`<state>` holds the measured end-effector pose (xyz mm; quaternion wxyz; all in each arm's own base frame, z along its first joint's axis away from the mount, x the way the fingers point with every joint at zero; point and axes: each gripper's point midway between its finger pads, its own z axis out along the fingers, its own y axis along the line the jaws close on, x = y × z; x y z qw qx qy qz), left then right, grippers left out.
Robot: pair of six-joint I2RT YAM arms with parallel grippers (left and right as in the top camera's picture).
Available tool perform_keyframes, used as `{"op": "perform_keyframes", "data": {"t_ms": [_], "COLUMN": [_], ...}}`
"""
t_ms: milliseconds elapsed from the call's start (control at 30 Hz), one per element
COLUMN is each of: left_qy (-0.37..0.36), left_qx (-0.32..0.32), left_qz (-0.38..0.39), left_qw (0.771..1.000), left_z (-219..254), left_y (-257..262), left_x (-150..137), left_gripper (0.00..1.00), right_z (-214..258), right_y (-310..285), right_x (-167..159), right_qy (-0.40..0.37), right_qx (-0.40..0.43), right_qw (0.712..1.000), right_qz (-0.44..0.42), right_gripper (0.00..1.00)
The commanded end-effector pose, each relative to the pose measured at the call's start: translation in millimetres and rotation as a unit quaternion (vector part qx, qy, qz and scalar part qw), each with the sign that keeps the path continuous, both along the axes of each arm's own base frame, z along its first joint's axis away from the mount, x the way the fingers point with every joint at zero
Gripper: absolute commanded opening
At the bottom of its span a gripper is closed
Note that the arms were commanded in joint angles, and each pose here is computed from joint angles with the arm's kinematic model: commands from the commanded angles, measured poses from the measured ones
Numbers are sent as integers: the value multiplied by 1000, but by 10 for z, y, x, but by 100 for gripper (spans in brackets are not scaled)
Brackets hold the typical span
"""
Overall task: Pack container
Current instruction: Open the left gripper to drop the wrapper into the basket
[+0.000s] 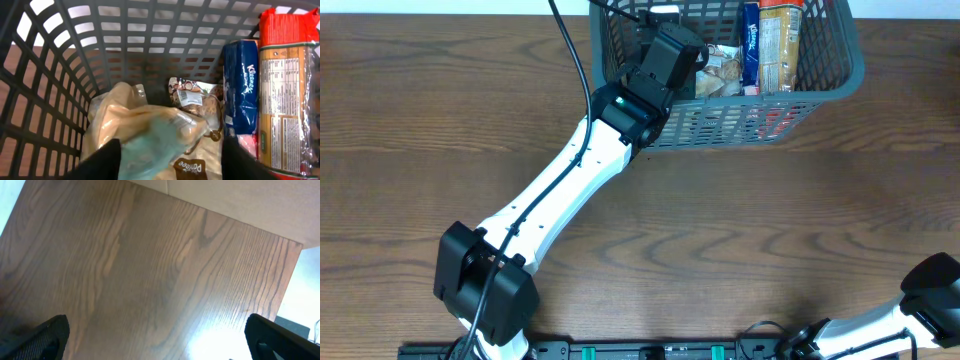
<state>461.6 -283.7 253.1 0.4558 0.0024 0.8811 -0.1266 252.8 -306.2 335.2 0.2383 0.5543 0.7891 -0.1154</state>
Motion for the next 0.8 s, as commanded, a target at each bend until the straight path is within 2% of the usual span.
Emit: {"op": "perform_keyframes", "data": {"t_ms": [0,133,233,433,600,767], "left_qy": [-2,-7,-27,-85,-157,-205], "left_qx": [11,12,23,37,40,33], "left_qz": [0,-2,-16,8,62,124], "left_qw": [1000,1000,999,996,985,970], "left_z": [19,40,129,631,1364,1997], "left_y": [34,29,9,192,604,1144], "left_x": [7,18,45,31,-186,-614], "left_gripper": [57,60,66,67,68,68], "right_z": [-47,-47,-47,-48,-48,-47], "right_y": [-33,-33,-33,-32,-32,-33], "right_x": [-11,-11,-11,-12,-12,-11], "right_qy": [3,3,3,3,3,3], "right_qx": [6,6,6,7,7,6], "right_qw": [1000,1000,1000,1000,1000,1000], "right_qz": [-5,-5,-5,-5,-5,-5], "right_gripper": [99,99,99,99,99,99]}}
